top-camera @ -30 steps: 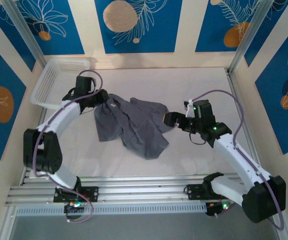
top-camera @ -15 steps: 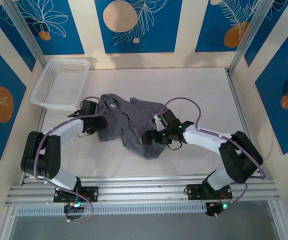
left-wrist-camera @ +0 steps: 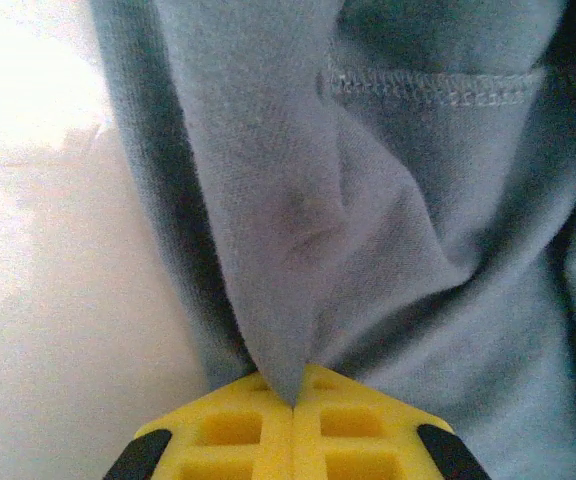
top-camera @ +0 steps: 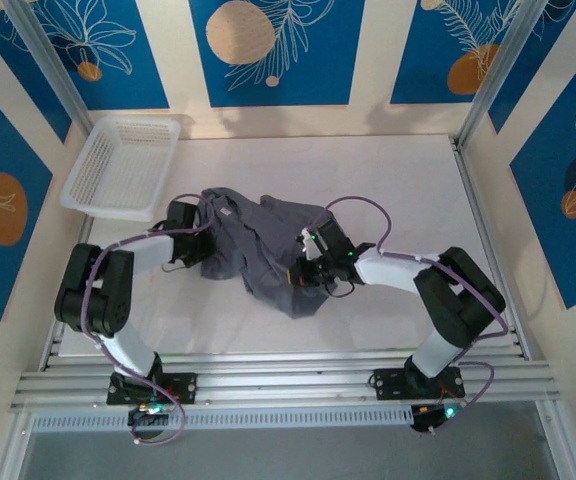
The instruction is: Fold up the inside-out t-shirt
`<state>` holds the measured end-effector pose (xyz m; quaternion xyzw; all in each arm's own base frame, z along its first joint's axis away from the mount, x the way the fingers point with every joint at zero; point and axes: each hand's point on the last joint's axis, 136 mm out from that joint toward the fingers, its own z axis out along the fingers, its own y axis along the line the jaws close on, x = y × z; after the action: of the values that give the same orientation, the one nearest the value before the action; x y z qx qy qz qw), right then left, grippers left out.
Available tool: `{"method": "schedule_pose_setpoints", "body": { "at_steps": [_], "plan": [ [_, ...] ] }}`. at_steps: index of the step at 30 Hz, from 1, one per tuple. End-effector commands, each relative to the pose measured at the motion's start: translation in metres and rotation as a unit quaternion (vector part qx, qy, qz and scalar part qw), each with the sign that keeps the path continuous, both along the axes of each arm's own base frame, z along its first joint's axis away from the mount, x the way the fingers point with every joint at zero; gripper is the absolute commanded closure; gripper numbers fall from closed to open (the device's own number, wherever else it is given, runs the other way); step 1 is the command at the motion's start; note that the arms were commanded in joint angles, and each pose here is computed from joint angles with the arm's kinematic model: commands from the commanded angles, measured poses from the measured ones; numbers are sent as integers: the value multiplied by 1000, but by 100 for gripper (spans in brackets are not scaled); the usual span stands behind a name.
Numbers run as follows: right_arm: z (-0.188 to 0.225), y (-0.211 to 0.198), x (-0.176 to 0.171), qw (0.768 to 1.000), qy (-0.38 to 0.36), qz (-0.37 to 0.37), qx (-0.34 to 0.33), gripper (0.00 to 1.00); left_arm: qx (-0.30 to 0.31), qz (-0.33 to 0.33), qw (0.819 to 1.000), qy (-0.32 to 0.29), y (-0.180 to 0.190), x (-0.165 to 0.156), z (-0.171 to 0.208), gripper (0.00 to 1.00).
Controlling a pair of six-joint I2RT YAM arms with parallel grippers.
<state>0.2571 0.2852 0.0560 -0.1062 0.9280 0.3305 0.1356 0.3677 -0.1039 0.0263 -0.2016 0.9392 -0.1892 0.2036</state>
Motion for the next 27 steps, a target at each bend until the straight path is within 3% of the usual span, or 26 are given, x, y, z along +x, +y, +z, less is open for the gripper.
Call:
{"method": "schedule_pose_setpoints", "body": {
  "at_steps": [1, 3, 6, 10, 14, 18, 22, 27],
  "plan": [
    [46, -18, 12, 996, -81, -28, -1, 100, -11, 7, 999, -38, 6, 3, 38, 100],
    [84, -40, 21, 987, -146, -64, -11, 100, 6, 3, 996, -87, 13, 8, 90, 100],
    [165, -88, 36, 952, -268, -148, -9, 100, 50, 3, 978, -202, 29, 11, 206, 100],
    [283, -165, 31, 866, -422, -267, 16, 100, 103, 5, 921, -375, 49, -17, 373, 100],
    [377, -205, 0, 784, -536, -309, 49, 100, 115, 11, 864, -489, 60, -70, 485, 100],
    [450, -215, -36, 726, -616, -294, 82, 100, 98, 3, 819, -565, 59, -116, 547, 100],
    [514, -232, -79, 656, -687, -292, 110, 100, 92, 9, 782, -617, 64, -152, 583, 100],
    [565, -246, -115, 599, -733, -297, 130, 100, 77, 21, 754, -651, 68, -175, 609, 100]
  ]
}}
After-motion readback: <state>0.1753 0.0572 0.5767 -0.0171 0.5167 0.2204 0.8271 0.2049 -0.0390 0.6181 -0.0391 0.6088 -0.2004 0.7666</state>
